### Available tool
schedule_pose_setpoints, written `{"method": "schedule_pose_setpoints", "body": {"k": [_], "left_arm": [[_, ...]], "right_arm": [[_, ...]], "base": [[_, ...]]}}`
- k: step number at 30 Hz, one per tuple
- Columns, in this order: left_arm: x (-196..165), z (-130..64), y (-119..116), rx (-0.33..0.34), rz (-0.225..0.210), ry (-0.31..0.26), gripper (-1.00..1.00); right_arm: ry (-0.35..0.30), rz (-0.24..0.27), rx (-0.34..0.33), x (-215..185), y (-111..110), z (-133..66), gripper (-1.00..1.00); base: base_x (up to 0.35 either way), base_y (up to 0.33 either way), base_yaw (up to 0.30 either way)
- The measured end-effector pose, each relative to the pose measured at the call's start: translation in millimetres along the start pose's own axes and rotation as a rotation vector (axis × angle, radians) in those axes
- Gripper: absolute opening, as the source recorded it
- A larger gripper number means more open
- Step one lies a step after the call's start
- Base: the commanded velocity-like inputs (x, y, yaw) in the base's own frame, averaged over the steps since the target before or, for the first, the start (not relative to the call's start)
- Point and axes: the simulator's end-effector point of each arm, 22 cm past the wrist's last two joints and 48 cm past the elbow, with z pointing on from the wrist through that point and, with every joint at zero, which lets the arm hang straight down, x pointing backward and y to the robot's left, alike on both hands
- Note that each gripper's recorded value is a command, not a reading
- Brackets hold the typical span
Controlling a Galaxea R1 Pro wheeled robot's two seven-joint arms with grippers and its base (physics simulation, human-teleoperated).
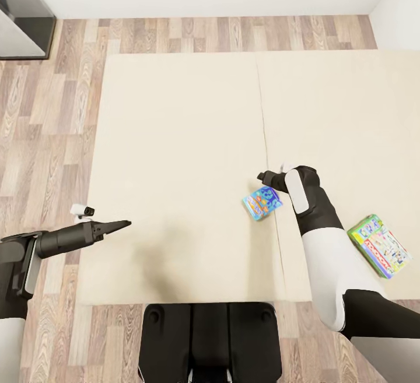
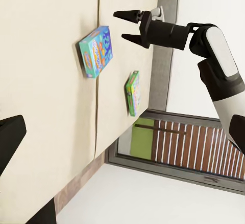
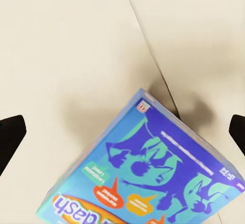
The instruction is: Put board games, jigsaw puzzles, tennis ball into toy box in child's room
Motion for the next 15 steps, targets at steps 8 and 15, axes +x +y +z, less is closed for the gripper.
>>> {"method": "schedule_pose_setpoints", "body": {"k": [8,15], "left_arm": [[3,0.9,6,-0.004,-0.011,0.004,1.00],[7,2.0,12,-0.007,-0.021,0.008,1.00]], "right_arm": [[0.006,0.004,0.003,4,-2,7.0,1.00],[0.001,0.008,0.005,7,-4,13.3,1.00]], "base": [[0.000,0.000,0.000],[0.000,0.000,0.000]]}}
